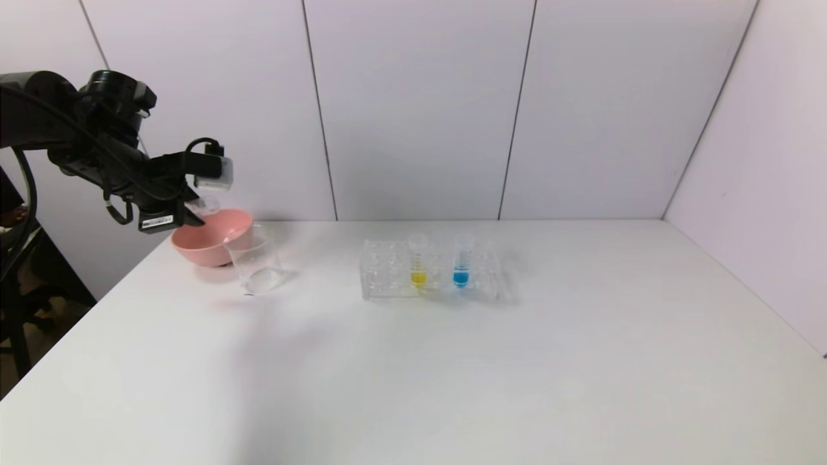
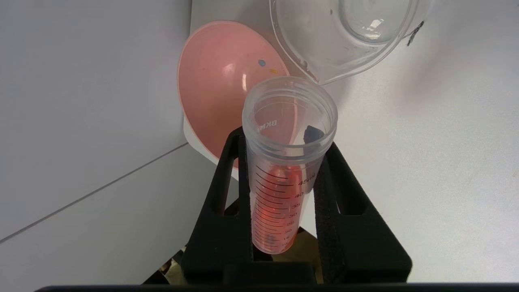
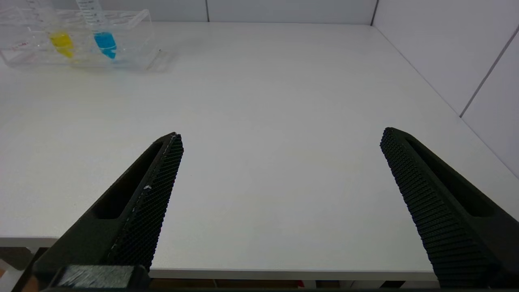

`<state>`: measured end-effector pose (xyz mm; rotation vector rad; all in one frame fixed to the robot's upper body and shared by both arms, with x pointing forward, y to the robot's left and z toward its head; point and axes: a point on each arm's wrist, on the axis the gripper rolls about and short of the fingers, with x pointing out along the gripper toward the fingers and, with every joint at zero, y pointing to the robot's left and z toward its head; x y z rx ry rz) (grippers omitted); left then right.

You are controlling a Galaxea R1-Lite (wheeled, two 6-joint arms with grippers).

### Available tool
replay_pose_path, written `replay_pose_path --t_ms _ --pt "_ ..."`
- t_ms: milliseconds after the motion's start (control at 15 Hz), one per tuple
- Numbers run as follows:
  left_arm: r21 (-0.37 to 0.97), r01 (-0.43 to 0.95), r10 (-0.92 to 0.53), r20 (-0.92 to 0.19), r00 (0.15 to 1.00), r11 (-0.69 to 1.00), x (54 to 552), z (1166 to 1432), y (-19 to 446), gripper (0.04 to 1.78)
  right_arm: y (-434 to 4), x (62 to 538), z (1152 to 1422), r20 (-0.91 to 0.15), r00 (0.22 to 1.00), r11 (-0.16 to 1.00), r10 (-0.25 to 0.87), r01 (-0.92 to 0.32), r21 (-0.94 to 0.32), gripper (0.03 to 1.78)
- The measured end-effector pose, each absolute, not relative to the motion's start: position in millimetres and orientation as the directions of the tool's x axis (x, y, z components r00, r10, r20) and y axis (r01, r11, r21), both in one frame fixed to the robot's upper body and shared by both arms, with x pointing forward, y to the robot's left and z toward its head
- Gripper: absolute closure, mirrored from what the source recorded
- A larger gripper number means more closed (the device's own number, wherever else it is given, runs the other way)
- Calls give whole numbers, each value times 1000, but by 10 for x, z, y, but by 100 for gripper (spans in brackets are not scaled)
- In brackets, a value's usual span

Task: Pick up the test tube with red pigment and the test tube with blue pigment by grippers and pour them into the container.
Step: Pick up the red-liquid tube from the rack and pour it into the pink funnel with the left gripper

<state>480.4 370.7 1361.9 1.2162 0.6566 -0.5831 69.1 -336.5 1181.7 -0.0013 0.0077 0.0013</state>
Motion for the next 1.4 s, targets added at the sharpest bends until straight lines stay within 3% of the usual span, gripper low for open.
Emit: replay_pose_path --t_ms 1400 --pt "651 717 39 -746 664 248 4901 13517 3596 137 -3365 691 11817 -8 1000 1000 1 -1 -1 4"
